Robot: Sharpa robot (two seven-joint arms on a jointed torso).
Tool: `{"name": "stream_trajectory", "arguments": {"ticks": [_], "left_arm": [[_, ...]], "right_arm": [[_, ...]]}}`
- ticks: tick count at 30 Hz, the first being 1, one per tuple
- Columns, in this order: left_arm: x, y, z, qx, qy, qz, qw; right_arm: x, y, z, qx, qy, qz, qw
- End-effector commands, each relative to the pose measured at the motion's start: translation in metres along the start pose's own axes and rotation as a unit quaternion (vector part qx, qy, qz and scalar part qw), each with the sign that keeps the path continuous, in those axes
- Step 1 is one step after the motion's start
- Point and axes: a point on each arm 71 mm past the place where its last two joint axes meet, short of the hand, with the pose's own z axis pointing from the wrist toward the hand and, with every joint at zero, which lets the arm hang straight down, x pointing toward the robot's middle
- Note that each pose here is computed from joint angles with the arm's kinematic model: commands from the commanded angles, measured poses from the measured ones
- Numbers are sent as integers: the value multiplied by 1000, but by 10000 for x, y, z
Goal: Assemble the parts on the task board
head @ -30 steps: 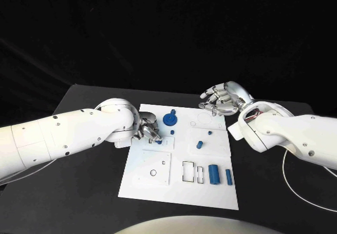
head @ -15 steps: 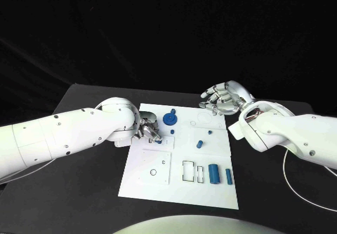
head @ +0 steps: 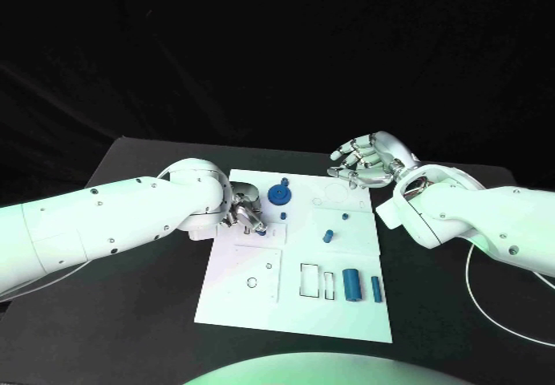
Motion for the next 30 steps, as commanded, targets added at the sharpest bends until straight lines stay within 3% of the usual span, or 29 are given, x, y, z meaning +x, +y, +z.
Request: {"name": "stream_trajectory", "arguments": {"ticks": [1, 30], "left_arm": [[75, -33, 21, 5, 20, 6, 1000], [77, -25, 33, 6, 27, 0, 1000]], "right_arm": [[10, 11, -2, -6, 4, -2, 1000], [3, 2, -4, -4, 3, -2, 1000]]}}
